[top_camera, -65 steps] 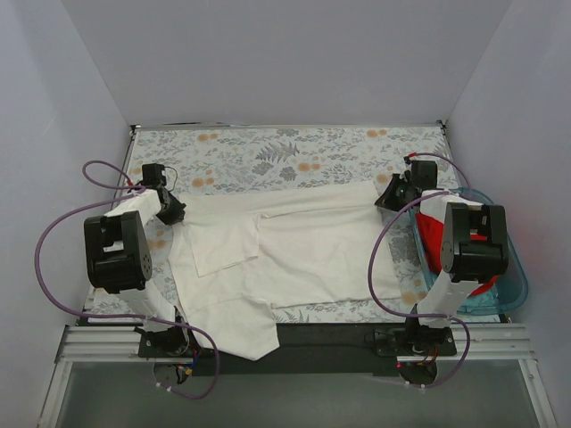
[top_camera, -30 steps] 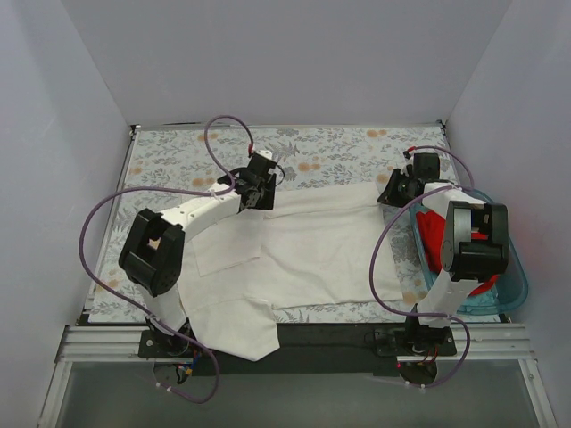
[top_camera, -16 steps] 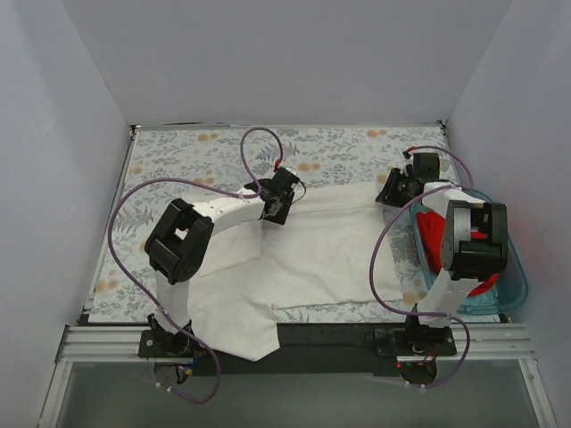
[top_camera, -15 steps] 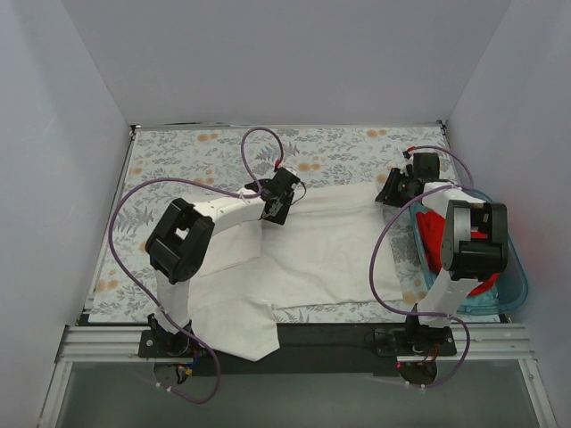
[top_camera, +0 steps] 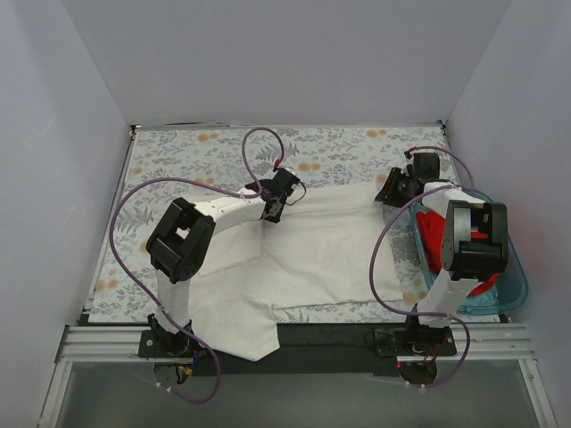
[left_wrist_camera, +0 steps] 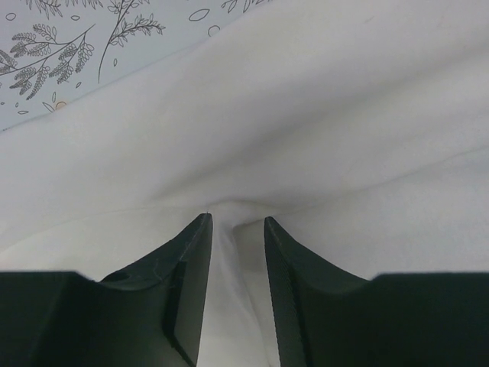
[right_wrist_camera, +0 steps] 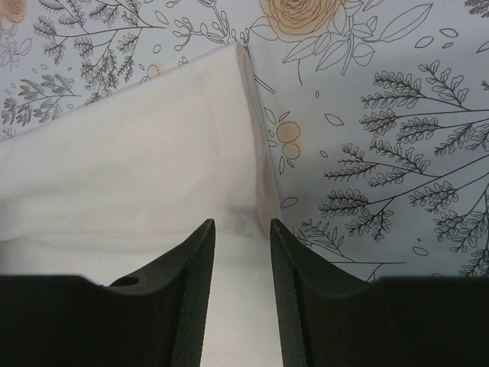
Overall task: Fold and stack the t-shirts
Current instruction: Fold the tshirt
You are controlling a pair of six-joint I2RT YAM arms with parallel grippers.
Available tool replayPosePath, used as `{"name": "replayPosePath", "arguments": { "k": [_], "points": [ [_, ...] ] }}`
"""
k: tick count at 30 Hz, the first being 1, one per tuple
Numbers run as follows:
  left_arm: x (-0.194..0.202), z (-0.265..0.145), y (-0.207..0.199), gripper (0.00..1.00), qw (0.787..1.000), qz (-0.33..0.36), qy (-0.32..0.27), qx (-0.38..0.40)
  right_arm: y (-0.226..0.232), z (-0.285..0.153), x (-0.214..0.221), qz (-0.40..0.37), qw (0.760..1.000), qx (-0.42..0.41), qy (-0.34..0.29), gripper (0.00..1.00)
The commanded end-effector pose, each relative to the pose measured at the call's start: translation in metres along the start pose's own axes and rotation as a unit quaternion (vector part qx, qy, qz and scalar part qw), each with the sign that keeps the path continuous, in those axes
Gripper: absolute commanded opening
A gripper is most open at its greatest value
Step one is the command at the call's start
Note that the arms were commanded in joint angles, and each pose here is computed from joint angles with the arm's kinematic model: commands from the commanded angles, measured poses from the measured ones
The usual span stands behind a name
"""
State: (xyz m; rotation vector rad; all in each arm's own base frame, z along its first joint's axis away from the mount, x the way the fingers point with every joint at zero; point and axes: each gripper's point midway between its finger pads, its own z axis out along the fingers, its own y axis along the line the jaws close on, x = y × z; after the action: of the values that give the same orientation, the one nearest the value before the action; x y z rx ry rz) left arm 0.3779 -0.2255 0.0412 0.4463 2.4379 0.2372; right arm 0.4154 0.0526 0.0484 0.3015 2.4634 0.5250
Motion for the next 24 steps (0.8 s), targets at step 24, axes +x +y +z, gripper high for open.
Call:
{"name": "replayPosePath", "arguments": {
  "k": [24],
  "points": [
    [0.04, -0.007, -0.03, 0.0, 0.995, -0.01, 0.055, 0.087, -0.002, 0.007, -0.002, 0.011, 1.0, -0.005, -0.011, 0.4]
  ]
}}
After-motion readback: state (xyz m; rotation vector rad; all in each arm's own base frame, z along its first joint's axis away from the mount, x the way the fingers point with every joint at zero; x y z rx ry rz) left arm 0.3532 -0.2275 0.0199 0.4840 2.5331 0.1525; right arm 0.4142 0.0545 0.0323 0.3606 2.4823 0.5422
